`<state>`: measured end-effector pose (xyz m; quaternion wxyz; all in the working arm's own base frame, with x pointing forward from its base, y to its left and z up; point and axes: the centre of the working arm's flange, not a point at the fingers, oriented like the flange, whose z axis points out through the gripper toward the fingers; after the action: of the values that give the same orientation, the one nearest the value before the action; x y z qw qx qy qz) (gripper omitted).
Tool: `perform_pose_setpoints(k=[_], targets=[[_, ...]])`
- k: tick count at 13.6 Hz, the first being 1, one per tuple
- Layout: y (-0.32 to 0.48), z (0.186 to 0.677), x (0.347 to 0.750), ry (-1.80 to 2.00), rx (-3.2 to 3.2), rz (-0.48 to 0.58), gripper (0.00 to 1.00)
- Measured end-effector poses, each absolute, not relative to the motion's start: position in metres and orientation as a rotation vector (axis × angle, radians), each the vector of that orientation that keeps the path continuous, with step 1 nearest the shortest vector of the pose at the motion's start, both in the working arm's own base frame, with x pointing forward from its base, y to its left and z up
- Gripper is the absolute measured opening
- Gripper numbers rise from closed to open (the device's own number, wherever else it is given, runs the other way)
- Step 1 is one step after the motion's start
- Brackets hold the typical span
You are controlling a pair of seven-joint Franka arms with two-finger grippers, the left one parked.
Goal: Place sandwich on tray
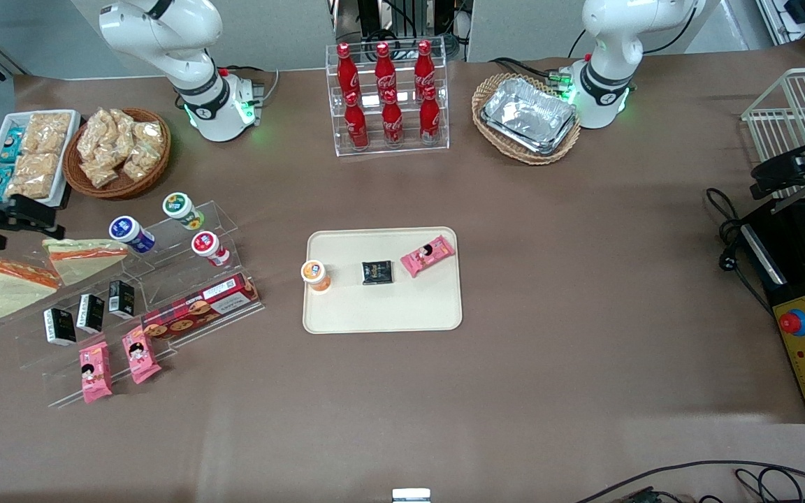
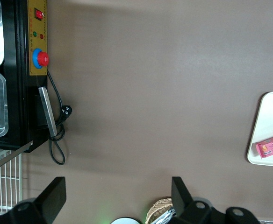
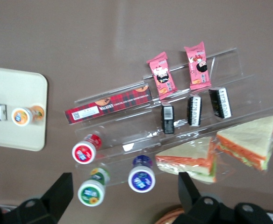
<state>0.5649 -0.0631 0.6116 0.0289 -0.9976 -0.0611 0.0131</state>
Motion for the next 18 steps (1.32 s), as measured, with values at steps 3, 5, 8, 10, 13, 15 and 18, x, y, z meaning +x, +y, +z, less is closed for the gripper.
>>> perform_pose_setpoints(k=[3, 5, 8, 10, 13, 15, 18], targets=[[-0.089, 0.612, 0.561, -0.401, -3.057, 0.030, 1.00], [-0.104, 0.612, 0.559, -0.542, -3.035, 0.024, 1.00], [-0.126, 0.612, 0.554, -0.728, -2.997, 0.015, 1.00], [-0.143, 0.612, 0.550, -0.844, -2.967, 0.010, 1.00], [-0.156, 0.611, 0.547, -1.070, -2.901, 0.005, 1.00], [-0.157, 0.609, 0.548, -1.245, -2.832, 0.003, 1.00], [-0.165, 0.598, 0.555, -1.547, -2.691, -0.001, 1.00]])
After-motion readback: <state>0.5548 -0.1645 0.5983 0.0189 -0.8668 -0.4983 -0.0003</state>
